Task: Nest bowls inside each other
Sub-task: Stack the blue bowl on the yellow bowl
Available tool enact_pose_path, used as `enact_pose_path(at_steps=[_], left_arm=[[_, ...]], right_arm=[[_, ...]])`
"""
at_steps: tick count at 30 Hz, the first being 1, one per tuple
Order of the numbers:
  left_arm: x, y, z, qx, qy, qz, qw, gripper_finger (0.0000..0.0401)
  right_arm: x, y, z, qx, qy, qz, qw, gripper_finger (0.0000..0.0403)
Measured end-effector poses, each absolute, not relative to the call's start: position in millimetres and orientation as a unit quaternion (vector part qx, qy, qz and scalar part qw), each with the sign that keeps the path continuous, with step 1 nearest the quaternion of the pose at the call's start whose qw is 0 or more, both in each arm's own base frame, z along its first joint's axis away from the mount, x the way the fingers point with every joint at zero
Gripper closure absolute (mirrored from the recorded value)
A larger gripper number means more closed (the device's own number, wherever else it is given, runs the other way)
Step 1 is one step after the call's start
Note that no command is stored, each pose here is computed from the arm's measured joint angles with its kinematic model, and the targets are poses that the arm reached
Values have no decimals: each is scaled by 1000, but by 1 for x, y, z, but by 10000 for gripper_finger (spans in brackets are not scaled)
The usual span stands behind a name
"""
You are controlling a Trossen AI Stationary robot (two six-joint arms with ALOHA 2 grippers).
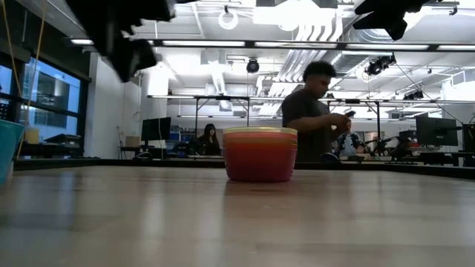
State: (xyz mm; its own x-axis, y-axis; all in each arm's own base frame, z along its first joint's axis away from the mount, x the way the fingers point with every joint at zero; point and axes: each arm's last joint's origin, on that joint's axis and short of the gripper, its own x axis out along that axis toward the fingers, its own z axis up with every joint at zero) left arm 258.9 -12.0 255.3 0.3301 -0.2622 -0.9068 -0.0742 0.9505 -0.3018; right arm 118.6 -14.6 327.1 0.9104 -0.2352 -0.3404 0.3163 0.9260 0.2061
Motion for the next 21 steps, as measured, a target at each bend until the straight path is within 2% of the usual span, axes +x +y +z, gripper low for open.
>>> enact_pose_path(at_steps=[13,21], left_arm=[[259,-93,220,-170,550,-82,814,176],[264,-121,193,-177,580,-59,793,176]], right_arm=[[119,-15,327,119,159,-138,970,238],[119,-14,327,114,160,-137,971,238]])
